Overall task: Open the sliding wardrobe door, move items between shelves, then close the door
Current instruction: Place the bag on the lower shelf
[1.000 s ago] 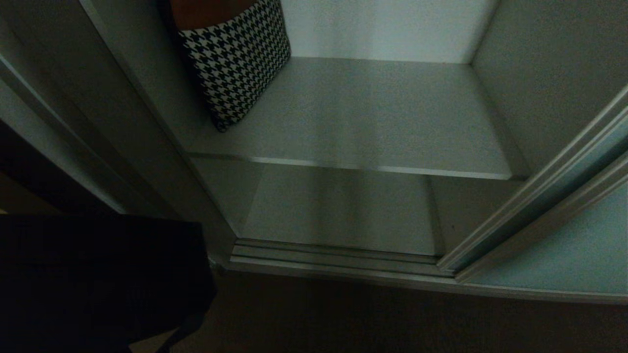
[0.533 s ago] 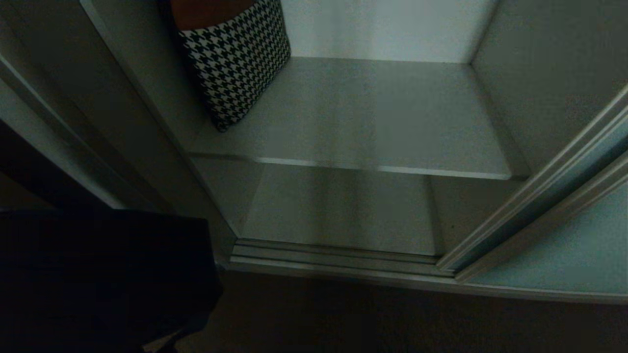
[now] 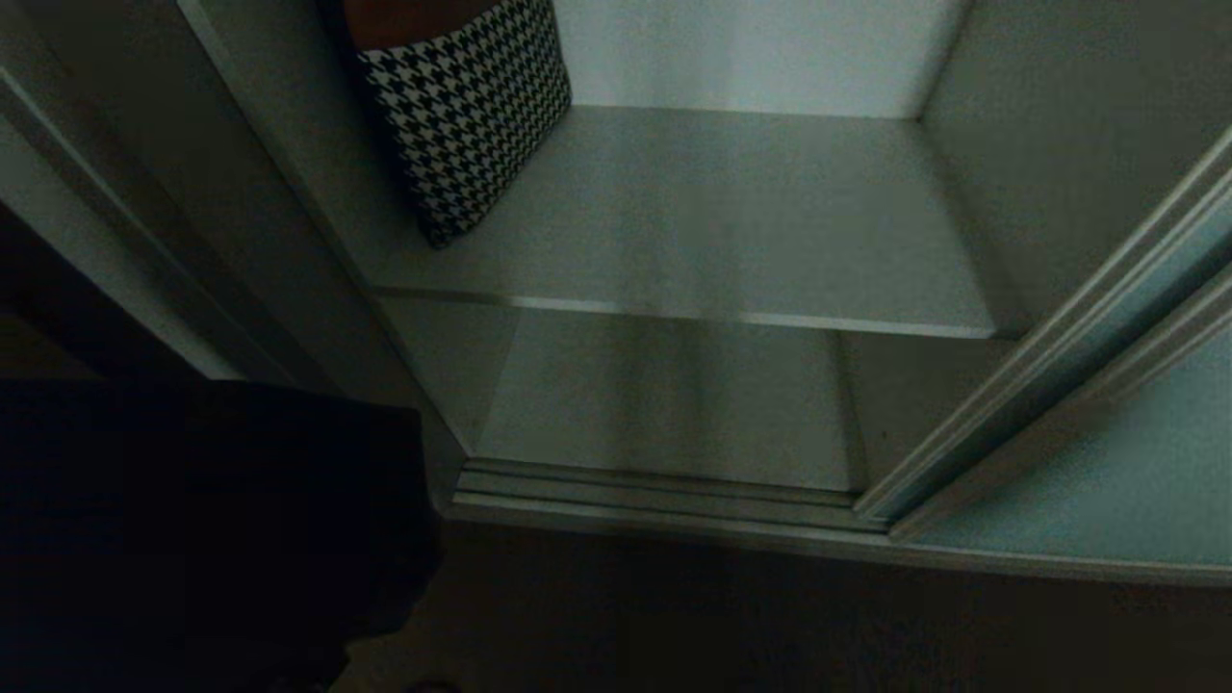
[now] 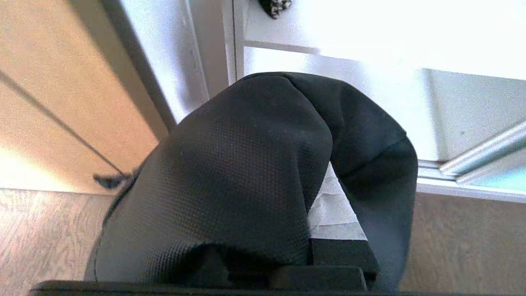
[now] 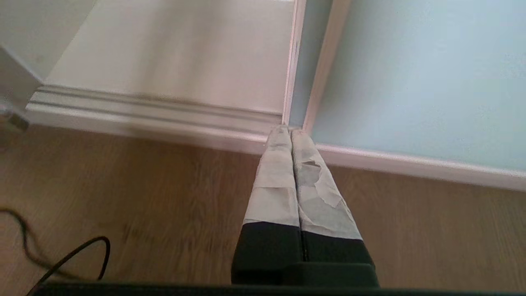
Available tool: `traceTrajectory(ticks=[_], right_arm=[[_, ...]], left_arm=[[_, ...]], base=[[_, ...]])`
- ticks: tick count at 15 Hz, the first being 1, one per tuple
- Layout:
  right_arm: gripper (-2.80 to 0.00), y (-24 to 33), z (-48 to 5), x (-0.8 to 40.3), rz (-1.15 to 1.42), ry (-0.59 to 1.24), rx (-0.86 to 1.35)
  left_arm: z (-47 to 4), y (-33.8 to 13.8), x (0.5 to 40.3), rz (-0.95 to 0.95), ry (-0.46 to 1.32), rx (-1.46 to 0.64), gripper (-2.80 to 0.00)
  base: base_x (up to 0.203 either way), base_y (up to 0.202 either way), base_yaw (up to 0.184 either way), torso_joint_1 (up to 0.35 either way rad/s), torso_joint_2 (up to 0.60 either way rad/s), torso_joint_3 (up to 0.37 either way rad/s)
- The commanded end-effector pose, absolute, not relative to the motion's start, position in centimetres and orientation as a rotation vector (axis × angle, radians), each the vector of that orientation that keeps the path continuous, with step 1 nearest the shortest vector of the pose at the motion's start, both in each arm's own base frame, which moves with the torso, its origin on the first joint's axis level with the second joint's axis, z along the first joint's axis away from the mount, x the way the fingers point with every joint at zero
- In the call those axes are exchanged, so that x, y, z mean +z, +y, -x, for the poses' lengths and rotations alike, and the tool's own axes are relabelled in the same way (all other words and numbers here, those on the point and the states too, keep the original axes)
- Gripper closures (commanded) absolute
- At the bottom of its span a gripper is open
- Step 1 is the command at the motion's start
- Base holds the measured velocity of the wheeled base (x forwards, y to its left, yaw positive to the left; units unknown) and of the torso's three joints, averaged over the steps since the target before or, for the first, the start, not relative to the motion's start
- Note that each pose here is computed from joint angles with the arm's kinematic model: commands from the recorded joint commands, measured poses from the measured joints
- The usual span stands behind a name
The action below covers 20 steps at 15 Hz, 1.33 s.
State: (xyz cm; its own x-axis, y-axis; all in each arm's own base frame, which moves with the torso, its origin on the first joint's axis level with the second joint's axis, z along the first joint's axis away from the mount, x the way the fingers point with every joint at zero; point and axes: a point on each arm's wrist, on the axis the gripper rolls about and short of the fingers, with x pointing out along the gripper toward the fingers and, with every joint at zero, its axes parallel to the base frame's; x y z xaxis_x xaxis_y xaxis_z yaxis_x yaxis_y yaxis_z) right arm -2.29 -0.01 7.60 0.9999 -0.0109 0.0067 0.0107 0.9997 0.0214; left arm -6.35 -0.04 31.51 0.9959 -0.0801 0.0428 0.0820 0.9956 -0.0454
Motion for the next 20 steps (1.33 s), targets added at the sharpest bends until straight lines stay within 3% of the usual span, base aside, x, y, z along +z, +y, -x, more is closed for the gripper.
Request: traceTrajectory(ticks=[1,5,20], right_arm=[[0.00,0.0,2.3,7.6,-0.021,-0.008,-0.011],[0.00,0.0,2.3,7.6,-0.021,-0.008,-0.011],[0.00,0.0,2.3,7.6,-0.021,-0.008,-0.011]], left_arm=[[6.3,0.0,31.5,0.047,-0.036,-0.085,0.00],[6.0,0.0,31.3,0.047,-0.021,-0.085,0.00],[5.1,-0.1,29.3,0.002,0.060,-0.177,0.00]], base=[[-0.194,0.000,0.003,-0.007,0.00,0.011],[-0.169,0.000,0.001,-0.002,0.00,0.003],[0.000,0.000,0.000,0.000,0.00,-0.014]])
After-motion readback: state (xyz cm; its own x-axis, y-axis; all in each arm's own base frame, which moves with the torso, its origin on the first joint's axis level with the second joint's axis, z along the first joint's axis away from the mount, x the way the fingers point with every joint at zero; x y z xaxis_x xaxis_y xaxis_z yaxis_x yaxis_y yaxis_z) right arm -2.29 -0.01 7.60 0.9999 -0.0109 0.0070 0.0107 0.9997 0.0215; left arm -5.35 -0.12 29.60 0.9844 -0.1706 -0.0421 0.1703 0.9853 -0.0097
